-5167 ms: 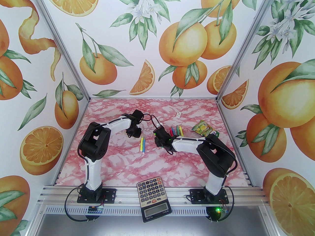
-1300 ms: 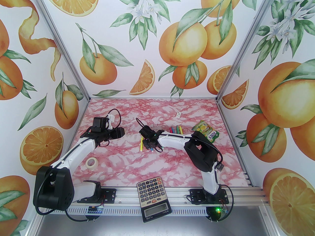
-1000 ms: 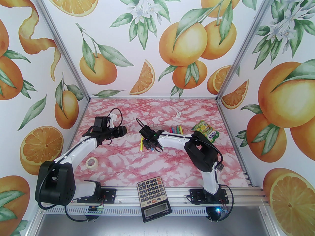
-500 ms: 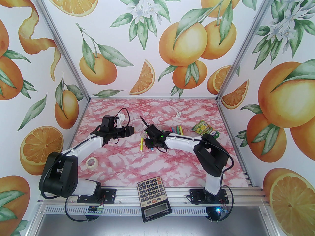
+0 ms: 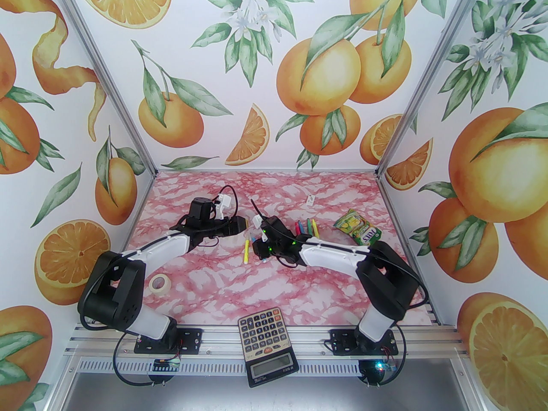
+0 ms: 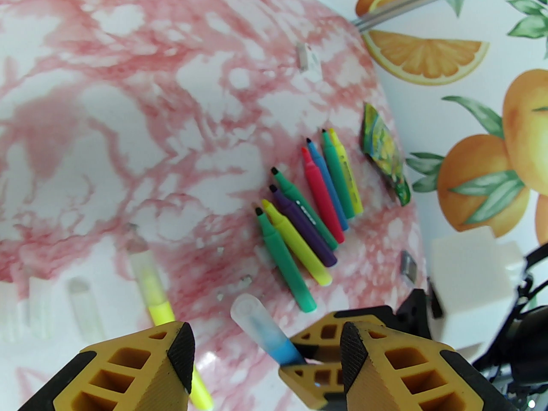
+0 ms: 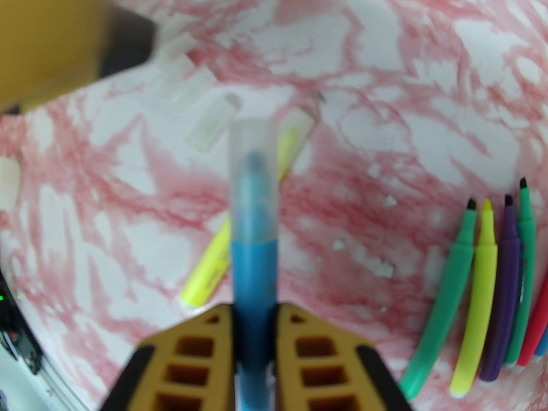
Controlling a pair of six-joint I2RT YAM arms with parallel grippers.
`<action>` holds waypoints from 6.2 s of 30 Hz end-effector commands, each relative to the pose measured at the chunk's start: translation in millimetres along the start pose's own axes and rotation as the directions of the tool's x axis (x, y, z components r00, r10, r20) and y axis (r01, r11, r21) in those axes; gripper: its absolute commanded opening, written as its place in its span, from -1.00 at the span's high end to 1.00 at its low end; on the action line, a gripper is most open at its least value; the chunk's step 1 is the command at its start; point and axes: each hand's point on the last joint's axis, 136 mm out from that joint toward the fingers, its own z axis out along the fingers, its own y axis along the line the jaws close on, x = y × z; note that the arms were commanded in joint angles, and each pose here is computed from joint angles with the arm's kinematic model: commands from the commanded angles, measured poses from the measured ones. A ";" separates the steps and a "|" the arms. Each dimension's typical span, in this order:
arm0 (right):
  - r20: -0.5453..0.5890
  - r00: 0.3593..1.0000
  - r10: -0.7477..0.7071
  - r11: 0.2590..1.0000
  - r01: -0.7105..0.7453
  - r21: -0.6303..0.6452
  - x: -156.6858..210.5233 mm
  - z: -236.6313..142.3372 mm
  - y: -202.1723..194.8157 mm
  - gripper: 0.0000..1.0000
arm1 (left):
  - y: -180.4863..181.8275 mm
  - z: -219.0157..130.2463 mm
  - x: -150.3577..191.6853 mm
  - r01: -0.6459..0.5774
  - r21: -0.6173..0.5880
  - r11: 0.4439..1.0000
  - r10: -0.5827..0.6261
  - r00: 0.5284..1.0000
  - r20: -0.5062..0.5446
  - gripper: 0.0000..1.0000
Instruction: Open the pen caps
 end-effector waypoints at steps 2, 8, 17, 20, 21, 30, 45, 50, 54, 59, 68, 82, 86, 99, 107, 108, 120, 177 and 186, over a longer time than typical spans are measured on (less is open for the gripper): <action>0.104 0.994 -0.016 0.998 0.022 -0.063 -22.8 -16.1 13.0 0.67 | -22.3 3.6 -16.0 -0.018 0.076 0.997 0.016 0.999 0.028 -0.18; 0.142 0.990 -0.023 0.996 0.035 -0.088 -27.9 -24.2 18.1 0.67 | -34.9 9.5 -12.6 -0.026 0.122 0.992 0.026 1.000 0.004 -0.14; 0.169 0.985 -0.035 0.993 0.053 -0.103 -32.3 -28.9 23.1 0.68 | -50.3 18.7 -8.7 -0.028 0.175 0.984 0.033 0.999 -0.029 0.02; 0.175 0.984 -0.037 0.994 0.054 -0.097 -32.1 -30.1 22.2 0.68 | -52.6 20.8 -7.6 -0.028 0.183 0.983 0.035 0.999 -0.036 0.08; 0.178 0.983 -0.037 0.994 0.054 -0.095 -32.4 -30.5 21.9 0.68 | -52.5 21.0 -7.7 -0.027 0.184 0.983 0.035 0.999 -0.038 0.10; 0.190 0.981 -0.034 0.994 0.053 -0.098 -33.6 -30.8 21.7 0.68 | -54.1 23.1 -5.3 -0.024 0.191 0.981 0.035 0.998 -0.051 0.28; 0.192 0.981 -0.029 0.993 0.050 -0.105 -31.3 -27.9 20.8 0.31 | -63.1 20.4 -8.5 -0.022 0.220 0.975 0.033 0.998 -0.050 0.90; 0.177 0.984 -0.026 0.992 0.047 -0.115 -28.2 -22.7 22.0 0.28 | -70.3 17.8 -11.4 -0.022 0.245 0.969 0.035 0.998 -0.047 0.94; 0.173 0.985 -0.026 0.991 0.047 -0.121 -28.1 -21.4 23.3 0.31 | -73.4 17.0 -11.8 -0.020 0.262 0.965 0.033 0.998 -0.047 0.95; 0.170 0.985 -0.028 0.991 0.049 -0.121 -27.9 -21.5 22.9 0.37 | -75.8 17.4 -12.3 -0.012 0.280 0.960 0.027 0.999 -0.047 0.97; 0.169 0.985 -0.042 0.992 0.062 -0.114 -27.4 -24.4 22.6 0.63 | -73.7 20.4 -13.3 -0.006 0.278 0.961 0.020 0.999 -0.046 1.00; 0.111 0.989 -0.097 0.992 0.105 -0.066 -3.2 -25.4 9.3 0.93 | -48.5 9.1 -42.7 0.051 0.184 0.982 -0.061 0.997 0.052 1.00; 0.078 0.990 -0.120 0.991 0.124 -0.055 8.1 -24.4 4.7 0.95 | -38.6 4.2 -52.4 0.099 0.198 0.975 -0.118 0.989 0.089 1.00; 0.055 0.989 -0.139 0.990 0.141 -0.030 21.8 -24.4 -3.8 1.00 | -21.3 -6.9 -68.1 0.118 0.151 0.981 -0.140 0.980 0.141 1.00; 0.062 0.994 -0.094 0.993 0.089 0.079 16.7 -17.4 -23.0 0.94 | 3.6 -4.0 -45.4 0.028 -0.097 0.995 -0.024 0.999 0.043 1.00; 0.062 0.994 -0.087 0.992 0.081 0.097 15.5 -15.9 -26.4 0.93 | 7.0 -4.2 -41.7 0.005 -0.140 0.990 -0.002 1.000 0.023 1.00; 0.017 1.000 -0.020 0.960 0.015 0.278 5.0 9.5 -54.0 0.83 | 51.2 6.2 2.4 -0.197 -0.478 0.856 0.090 0.967 -0.237 1.00; -0.041 0.998 0.037 0.904 -0.016 0.428 20.8 23.9 -94.1 0.40 | 93.3 39.9 40.3 -0.344 -0.592 0.728 0.055 0.891 -0.450 0.56; -0.032 0.999 0.038 0.907 -0.021 0.421 18.6 19.9 -92.0 0.38 | 90.6 39.2 40.2 -0.352 -0.591 0.726 0.061 0.889 -0.453 0.45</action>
